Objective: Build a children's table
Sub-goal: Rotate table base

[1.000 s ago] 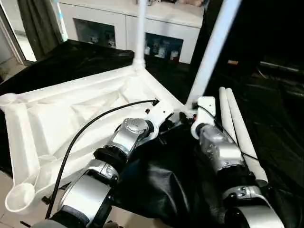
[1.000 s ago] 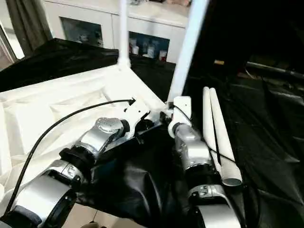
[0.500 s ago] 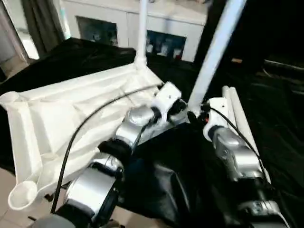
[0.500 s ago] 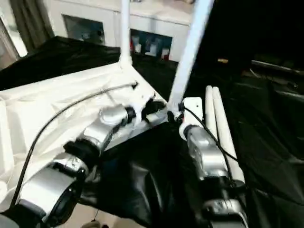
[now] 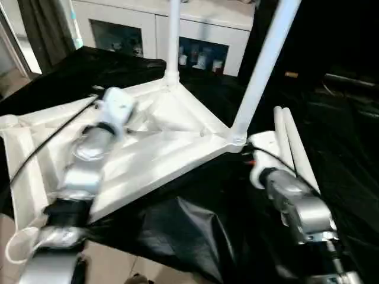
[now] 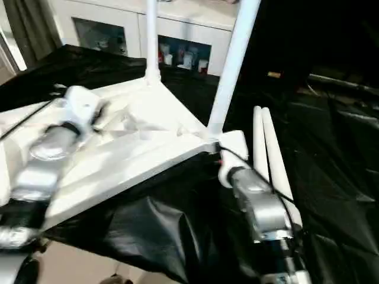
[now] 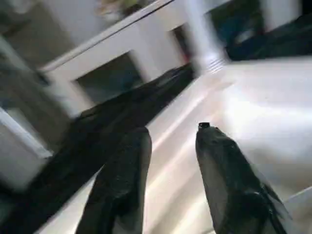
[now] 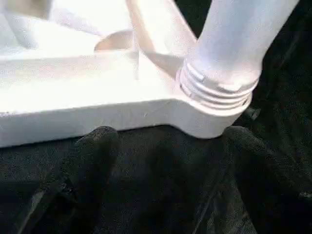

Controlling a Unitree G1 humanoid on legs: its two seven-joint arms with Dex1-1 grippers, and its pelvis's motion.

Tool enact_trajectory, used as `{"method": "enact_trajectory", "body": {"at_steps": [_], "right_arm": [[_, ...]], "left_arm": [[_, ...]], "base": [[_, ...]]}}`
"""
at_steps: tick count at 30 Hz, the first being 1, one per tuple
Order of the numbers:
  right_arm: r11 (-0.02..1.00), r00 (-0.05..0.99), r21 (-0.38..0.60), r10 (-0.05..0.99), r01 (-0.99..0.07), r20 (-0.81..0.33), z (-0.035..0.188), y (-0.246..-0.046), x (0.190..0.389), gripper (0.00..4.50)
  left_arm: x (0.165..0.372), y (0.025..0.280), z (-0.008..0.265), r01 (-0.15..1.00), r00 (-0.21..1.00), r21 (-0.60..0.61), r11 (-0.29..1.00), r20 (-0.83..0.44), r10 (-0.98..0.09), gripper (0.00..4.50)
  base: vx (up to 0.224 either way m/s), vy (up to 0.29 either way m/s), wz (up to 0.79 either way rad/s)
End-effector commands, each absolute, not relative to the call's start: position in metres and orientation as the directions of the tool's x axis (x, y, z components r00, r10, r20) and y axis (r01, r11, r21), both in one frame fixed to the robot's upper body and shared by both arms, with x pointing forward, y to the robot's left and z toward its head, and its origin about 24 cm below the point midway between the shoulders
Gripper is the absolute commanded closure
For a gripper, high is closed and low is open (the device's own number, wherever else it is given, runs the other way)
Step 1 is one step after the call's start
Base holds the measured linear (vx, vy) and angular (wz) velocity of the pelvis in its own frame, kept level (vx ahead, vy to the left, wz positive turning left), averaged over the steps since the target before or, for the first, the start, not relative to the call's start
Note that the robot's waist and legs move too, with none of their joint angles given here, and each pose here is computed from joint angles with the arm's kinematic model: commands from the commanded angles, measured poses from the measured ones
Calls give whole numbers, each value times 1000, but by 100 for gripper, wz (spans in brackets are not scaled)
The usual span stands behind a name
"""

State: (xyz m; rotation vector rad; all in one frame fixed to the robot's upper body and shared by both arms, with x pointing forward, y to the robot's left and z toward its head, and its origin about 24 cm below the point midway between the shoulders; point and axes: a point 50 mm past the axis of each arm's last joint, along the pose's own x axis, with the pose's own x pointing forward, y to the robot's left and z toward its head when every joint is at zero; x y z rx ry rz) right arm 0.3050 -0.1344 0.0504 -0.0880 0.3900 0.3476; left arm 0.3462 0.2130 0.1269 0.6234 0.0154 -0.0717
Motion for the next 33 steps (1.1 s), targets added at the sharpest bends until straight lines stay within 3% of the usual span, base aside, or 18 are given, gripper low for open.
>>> {"method": "enact_trajectory", "body": {"at_steps": [1,2,7,10,13,19,25,30,33], "right_arm": [[937,855,-22,308,-349,-418,48,-137,307,73],[930,841,-17,324,-367,-434,46,-133,306,73],[917,822,-13,351,-399,-448,43,-127,308,73],[915,819,-11,354,-402,-452,42,-125,309,73],[914,813,-7,358,-406,-459,41,-122,311,73],[909,813,-6,369,-416,-450,42,-113,319,73],[900,812,-9,389,-436,-436,45,-105,326,73],[891,804,-14,402,-453,-438,43,-102,331,73],[887,802,-17,408,-461,-437,43,-101,334,73]], "left_arm": [[339,220,132,66,997,654,754,-70,-27,246],[328,233,129,88,989,688,720,-146,19,239],[304,267,128,125,947,756,642,-283,149,201],[298,278,125,130,930,767,629,-315,191,160],[291,285,115,207,890,746,632,-412,194,144],[292,283,93,383,809,649,658,-579,100,81],[294,284,85,489,737,570,660,-675,38,60],[290,271,85,619,657,453,641,-746,-107,60],[287,249,91,717,609,362,595,-741,-283,60]], "base": [[0,0,0],[0,0,0],[0,0,0],[0,0,0],[0,0,0],[0,0,0],[0,0,0],[0,0,0],[0,0,0]]}}
